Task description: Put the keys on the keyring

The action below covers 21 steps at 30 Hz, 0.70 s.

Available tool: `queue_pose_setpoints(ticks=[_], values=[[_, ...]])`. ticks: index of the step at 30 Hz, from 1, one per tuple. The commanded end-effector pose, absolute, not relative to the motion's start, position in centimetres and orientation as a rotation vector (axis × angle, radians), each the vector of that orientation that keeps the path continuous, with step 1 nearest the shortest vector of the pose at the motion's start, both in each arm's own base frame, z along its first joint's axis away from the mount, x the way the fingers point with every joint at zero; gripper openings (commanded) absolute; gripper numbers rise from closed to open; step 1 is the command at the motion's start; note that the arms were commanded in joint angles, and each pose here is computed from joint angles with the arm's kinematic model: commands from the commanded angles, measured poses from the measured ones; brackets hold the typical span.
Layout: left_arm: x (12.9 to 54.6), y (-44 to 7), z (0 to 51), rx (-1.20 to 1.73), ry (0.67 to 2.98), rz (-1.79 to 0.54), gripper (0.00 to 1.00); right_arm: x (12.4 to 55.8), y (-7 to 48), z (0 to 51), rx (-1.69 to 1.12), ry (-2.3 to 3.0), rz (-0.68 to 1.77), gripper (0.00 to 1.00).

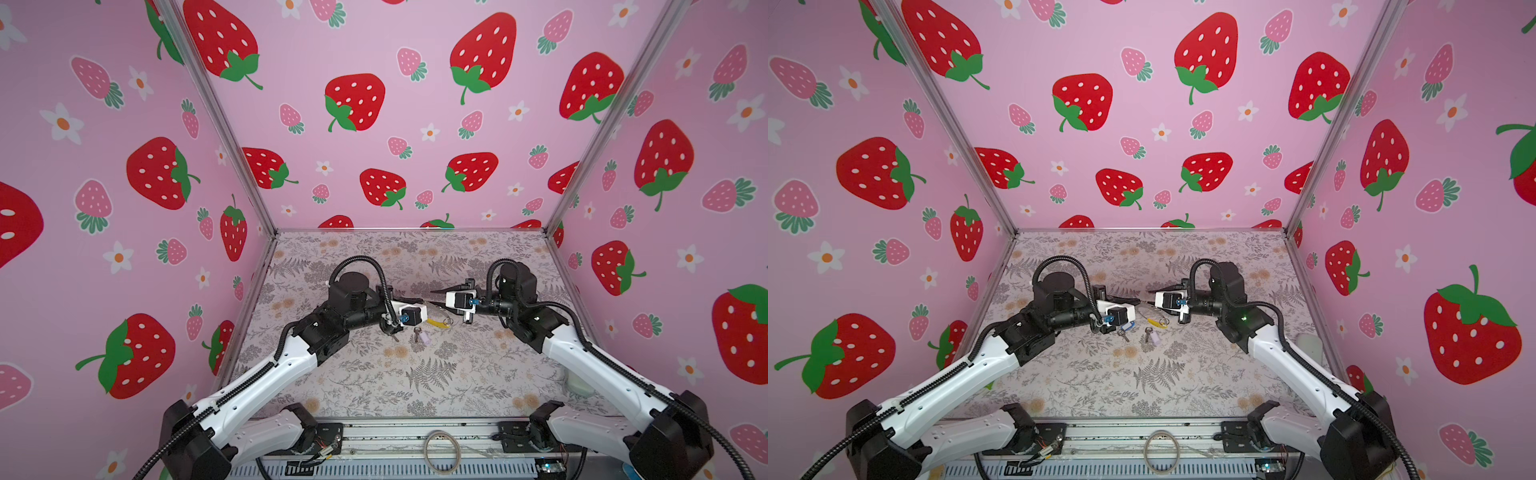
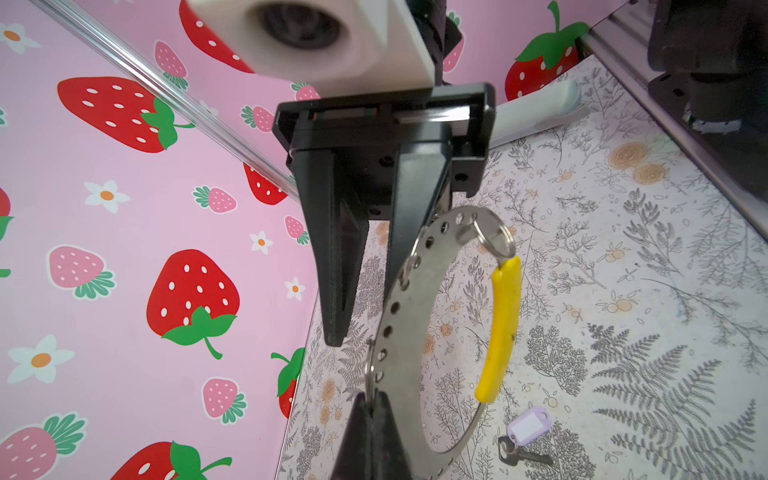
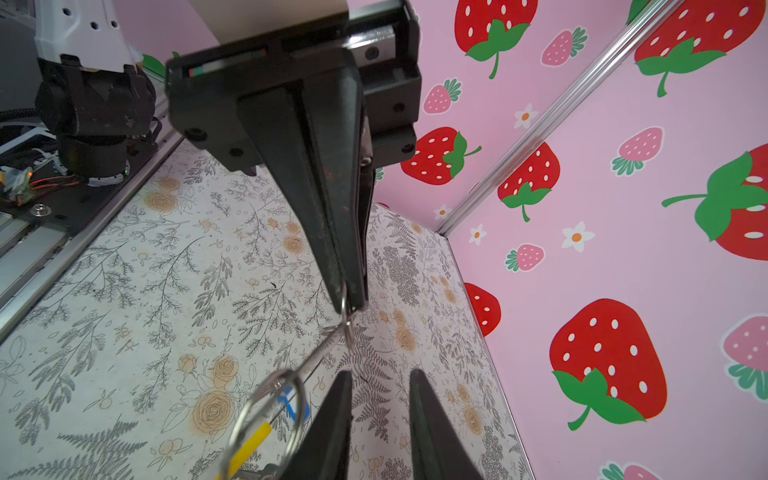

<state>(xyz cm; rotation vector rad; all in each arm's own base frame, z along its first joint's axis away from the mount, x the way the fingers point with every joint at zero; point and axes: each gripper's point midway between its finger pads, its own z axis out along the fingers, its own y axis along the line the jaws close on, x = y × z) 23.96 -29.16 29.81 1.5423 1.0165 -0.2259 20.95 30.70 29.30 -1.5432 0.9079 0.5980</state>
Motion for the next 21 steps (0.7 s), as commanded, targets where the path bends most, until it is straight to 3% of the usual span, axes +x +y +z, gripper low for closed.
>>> queue_pose_setpoints(ticks=[1,12,21], values=[[24.0,-28.8,32.9,1.5,1.0,-0.24,0.0,21.2,30.6,29.7,-1.547,0.907,0.587,0.27],[23.6,-28.1,31.0,1.519,1.186,-0.367,0.0,23.7,27.9,33.6,-1.317,0.981,0.554,0.3],[24.3,-27.9,30.7,1.52,1.206,-0.337,0.0,21.7,29.0,33.8,-1.412,0.907,0.747,0.33]])
